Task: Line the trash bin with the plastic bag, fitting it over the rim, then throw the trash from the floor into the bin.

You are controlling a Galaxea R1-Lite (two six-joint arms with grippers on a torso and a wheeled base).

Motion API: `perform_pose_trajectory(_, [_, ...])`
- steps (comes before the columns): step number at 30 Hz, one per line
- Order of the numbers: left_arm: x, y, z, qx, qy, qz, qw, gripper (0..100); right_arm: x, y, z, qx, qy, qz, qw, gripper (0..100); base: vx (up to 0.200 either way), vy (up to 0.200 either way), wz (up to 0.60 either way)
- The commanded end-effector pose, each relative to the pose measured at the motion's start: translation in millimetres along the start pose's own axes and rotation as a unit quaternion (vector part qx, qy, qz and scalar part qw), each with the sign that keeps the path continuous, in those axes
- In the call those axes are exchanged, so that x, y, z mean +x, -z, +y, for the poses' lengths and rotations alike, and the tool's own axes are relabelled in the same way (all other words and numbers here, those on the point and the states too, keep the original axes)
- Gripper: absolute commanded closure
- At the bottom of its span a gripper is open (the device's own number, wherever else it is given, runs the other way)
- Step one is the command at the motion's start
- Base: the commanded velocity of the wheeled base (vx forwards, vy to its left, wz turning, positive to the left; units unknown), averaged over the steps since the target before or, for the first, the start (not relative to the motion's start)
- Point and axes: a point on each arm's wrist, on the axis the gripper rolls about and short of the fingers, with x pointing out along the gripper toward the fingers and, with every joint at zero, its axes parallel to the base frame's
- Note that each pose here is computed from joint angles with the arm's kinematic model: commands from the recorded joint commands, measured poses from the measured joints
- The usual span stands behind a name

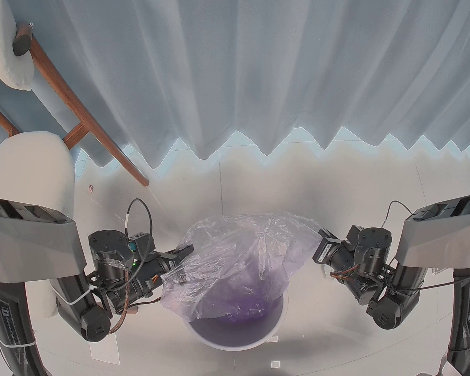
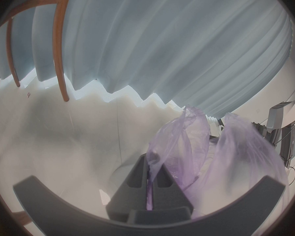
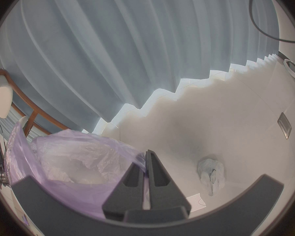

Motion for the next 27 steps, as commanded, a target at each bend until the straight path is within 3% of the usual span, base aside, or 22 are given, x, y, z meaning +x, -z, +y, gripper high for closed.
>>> perform_pose_trajectory(1, [6,14,12,-0.007,-0.016,0.022,0.9996,100,4,13,-5,-0.004,0.007,0.013,0.9999,100,0.000,0.000,0.00])
perform_pose_trajectory(9, [17,24,33,-0.016,-0.042,0.029,0.9985,100,11,31,-11,-0.006,0.017,0.034,0.9993,100,0.000,0.000,0.00])
perform_pose_trajectory(27, [15,42,45,-0.029,-0.064,0.062,0.9956,100,9,53,-18,-0.009,0.030,0.069,0.9971,100,0.000,0.000,0.00])
